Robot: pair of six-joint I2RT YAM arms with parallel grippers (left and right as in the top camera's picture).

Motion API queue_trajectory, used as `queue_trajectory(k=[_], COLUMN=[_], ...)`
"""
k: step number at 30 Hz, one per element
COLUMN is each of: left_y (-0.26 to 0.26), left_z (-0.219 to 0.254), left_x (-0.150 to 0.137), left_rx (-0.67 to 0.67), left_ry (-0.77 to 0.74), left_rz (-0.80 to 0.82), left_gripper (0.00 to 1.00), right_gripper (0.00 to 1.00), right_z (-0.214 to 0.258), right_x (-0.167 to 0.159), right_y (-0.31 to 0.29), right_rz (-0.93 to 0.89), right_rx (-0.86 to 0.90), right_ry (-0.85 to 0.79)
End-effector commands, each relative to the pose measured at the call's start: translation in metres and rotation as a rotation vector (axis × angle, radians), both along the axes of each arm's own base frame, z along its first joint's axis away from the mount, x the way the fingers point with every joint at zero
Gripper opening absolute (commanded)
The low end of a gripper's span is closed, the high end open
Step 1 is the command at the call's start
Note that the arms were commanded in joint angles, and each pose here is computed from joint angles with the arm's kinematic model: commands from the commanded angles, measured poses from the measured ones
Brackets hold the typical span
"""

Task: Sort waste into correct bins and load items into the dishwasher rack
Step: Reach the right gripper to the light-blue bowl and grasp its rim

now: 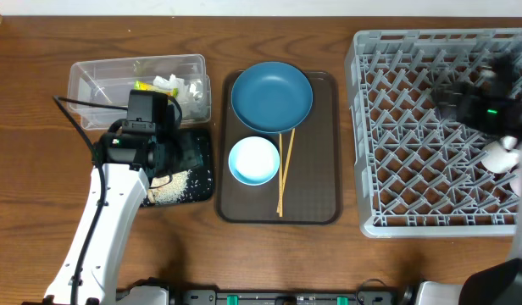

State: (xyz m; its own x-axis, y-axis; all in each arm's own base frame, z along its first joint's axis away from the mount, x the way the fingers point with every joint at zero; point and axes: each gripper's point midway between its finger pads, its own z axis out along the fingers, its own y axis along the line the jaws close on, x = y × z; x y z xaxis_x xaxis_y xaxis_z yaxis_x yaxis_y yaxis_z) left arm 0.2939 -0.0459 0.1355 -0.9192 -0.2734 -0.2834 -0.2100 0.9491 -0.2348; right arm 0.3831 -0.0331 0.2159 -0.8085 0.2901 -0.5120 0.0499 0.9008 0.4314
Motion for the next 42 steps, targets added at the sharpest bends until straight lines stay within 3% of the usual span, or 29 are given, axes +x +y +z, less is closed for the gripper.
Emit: queue_trajectory(k=[1, 4, 14, 22, 31, 33, 36, 42], left_y=[0.029, 0.032, 0.050, 0.084, 0.088, 0.088, 0.088, 0.088], left_z=[0.003, 0.002, 0.001, -0.002, -0.002, -0.002, -0.002, -0.002], left_x=[-0.002, -0.003, -0.005, -0.018, -0.019, -0.019, -0.019, -0.019], left_rx=[0.123, 0.137, 0.127, 0.129, 0.128, 0.128, 0.128, 0.128], left_ry=[0.000, 0.005, 0.020, 0.071, 0.076, 0.077, 0.077, 0.077], left_rz=[0.136, 0.148, 0.242, 0.363, 0.378, 0.378, 0.378, 0.377], left_gripper=[0.55, 0.62, 0.63, 0.67, 0.68, 0.68, 0.68, 0.68], right_gripper=[0.79, 0.80, 0.78, 0.60, 0.53, 0.48, 0.30, 0.11], right_z=[0.004, -0.005, -0.067, -0.133, -0.182, -0.189, -0.192, -0.180], right_x=[0.004, 0.003, -0.017, -0.032, -0.048, -0.052, -0.054, -0.047], right_y=[0.058, 0.099, 0.222, 0.275, 0.301, 0.303, 0.306, 0.303], right_rz=[0.146, 0.242, 0.517, 0.548, 0.570, 0.564, 0.571, 0.556], right_rx=[-0.008, -0.077, -0.193, -0.175, -0.207, -0.212, -0.214, -0.202], right_ry=[-0.012, 0.003, 0.112, 0.267, 0.365, 0.386, 0.388, 0.357])
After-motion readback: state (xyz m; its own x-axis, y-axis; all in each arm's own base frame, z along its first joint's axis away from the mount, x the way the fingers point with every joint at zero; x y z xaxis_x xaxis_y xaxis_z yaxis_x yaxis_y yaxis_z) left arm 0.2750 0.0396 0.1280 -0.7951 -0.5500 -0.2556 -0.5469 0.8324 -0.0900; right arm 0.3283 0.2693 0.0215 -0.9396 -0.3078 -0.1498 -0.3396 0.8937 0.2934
